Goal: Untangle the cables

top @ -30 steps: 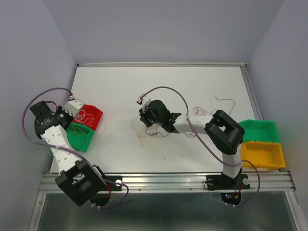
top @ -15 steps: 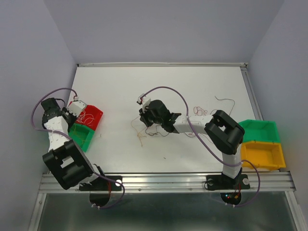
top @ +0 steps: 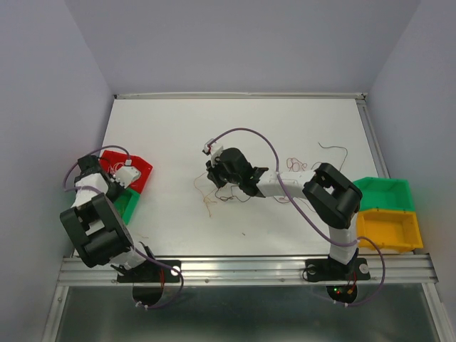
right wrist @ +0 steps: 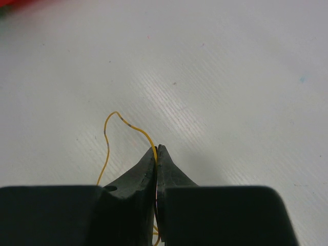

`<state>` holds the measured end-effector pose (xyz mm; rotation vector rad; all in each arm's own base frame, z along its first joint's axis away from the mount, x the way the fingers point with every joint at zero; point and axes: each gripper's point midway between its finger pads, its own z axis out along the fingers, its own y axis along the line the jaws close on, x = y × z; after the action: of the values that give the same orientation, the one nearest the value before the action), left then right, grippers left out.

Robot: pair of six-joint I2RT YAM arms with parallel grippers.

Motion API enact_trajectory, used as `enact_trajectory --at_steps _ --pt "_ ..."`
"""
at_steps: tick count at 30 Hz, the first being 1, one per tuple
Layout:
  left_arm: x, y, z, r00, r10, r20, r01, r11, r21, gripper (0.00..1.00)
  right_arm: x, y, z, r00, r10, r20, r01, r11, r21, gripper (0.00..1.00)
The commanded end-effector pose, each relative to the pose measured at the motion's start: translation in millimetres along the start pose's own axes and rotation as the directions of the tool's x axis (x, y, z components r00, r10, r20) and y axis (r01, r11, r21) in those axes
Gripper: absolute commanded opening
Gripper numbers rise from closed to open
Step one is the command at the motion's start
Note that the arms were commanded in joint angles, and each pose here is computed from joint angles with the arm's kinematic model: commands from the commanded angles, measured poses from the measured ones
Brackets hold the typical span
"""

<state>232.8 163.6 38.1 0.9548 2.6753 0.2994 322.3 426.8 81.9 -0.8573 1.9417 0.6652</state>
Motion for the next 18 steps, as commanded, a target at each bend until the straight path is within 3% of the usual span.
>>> enact_trajectory --at_steps 1,4,9,18 --pt "-11 8 4 1.000 0.001 0.001 -0.001 1.000 -0.023 0.12 -24 4 -6 0.997 -0.005 0.074 0.005 1.000 0.000 0.07" --pt "-22 19 -4 0.999 -0.011 0.043 0.013 0.998 -0.059 0.22 -24 4 -6 0.997 -0.006 0.074 0.006 1.000 -0.001 0.07" --pt "-48 33 -52 0.985 0.020 0.171 0.006 0.989 -0.151 0.54 -23 4 -5 0.997 -0.009 0.071 0.009 1.000 0.001 0.07" --pt "-65 37 -110 0.964 0.069 0.257 -0.009 0.974 -0.228 0.72 -29 15 -8 0.996 -0.008 0.091 0.014 0.998 -0.064 0.07"
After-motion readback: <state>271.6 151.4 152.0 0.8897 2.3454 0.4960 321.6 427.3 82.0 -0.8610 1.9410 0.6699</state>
